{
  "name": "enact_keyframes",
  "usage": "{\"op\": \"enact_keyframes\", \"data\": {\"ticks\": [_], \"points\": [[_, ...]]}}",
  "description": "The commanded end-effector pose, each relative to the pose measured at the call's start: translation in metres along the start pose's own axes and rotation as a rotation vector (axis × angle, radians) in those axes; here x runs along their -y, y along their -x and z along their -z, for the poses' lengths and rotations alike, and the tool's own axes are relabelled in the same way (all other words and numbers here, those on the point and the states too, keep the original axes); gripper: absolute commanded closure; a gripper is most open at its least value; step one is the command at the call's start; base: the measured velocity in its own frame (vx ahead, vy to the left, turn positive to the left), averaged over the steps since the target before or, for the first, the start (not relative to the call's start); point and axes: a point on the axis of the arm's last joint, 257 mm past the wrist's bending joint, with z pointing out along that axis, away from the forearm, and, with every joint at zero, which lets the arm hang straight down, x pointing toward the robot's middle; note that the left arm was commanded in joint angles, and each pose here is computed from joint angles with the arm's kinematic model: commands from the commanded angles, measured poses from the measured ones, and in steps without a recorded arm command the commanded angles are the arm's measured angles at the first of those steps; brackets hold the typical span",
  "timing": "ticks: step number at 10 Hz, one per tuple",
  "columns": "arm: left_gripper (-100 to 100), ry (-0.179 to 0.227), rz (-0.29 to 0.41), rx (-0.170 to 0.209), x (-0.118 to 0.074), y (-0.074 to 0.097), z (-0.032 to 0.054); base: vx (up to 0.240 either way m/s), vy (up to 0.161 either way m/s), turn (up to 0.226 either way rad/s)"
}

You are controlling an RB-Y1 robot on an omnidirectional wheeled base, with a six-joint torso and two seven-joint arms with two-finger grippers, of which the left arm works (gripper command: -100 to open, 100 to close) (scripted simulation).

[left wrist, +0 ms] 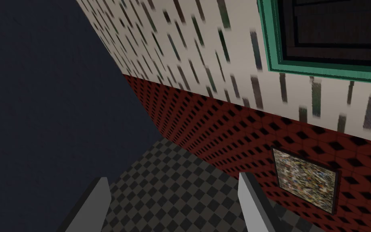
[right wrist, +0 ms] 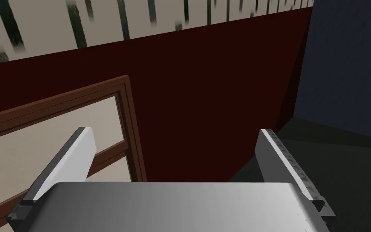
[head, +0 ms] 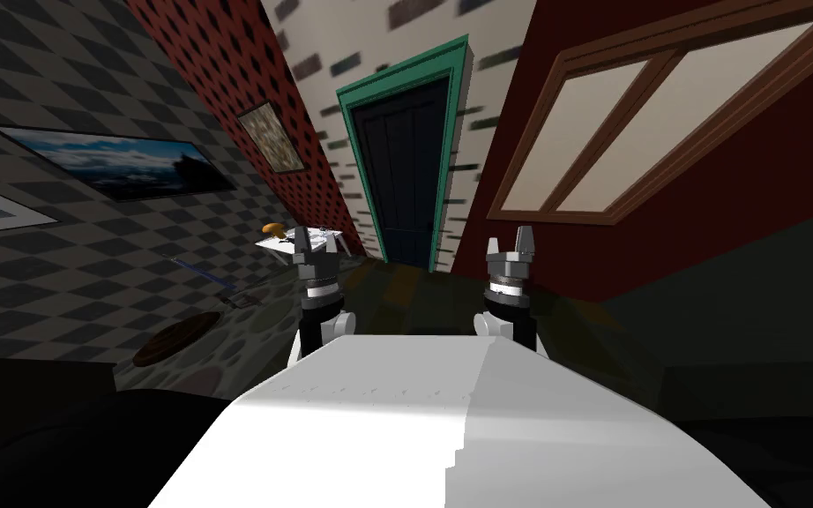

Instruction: Push the door open

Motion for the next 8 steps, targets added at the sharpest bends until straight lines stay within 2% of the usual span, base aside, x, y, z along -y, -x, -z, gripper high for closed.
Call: {"op": "enact_keyframes", "data": {"ticks": [1, 2, 8], "points": [[-100, 0.014, 0.008, -0.011, -0.011, -0.004, 0.0018, 0.067, 0.011, -0.009], [-100, 0.014, 0.008, -0.011, -0.011, -0.004, 0.0018, 0.075, -0.014, 0.021], [-100, 0.073, 0.041, -0.05, -0.055, -0.019, 0.0113, 0.106, -0.038, 0.009]]}}
